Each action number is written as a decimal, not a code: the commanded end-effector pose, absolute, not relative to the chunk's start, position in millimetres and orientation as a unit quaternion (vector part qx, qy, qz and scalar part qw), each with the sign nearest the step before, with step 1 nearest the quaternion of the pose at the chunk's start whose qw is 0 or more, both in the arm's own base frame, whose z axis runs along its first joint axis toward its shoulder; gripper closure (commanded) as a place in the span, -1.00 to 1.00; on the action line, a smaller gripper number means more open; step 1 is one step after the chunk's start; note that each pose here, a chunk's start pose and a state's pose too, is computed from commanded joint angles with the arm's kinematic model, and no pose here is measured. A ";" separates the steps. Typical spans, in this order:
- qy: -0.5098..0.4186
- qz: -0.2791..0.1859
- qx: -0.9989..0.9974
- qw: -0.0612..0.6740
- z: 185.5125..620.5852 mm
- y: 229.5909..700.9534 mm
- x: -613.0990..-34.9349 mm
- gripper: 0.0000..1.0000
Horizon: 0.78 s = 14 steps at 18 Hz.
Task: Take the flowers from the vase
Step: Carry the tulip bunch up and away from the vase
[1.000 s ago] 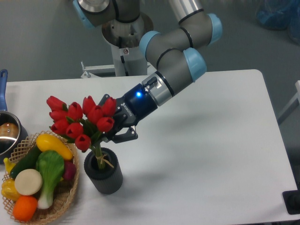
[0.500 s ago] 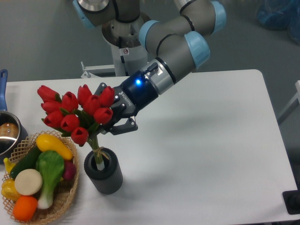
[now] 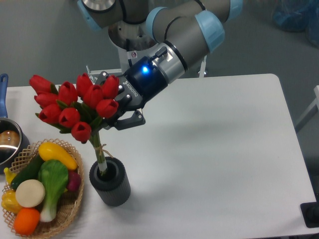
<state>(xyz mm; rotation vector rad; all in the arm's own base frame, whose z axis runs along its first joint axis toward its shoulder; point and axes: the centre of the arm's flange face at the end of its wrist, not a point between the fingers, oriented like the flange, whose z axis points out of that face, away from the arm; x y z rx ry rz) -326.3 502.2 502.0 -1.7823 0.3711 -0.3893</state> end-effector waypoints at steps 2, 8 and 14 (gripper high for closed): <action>0.152 -0.160 -0.772 0.597 501.9 495.7 -336.7 0.26; 0.093 -0.090 -0.802 0.584 508.4 445.8 -407.9 0.26; 0.057 -0.051 -0.805 0.588 513.8 405.9 -464.3 0.26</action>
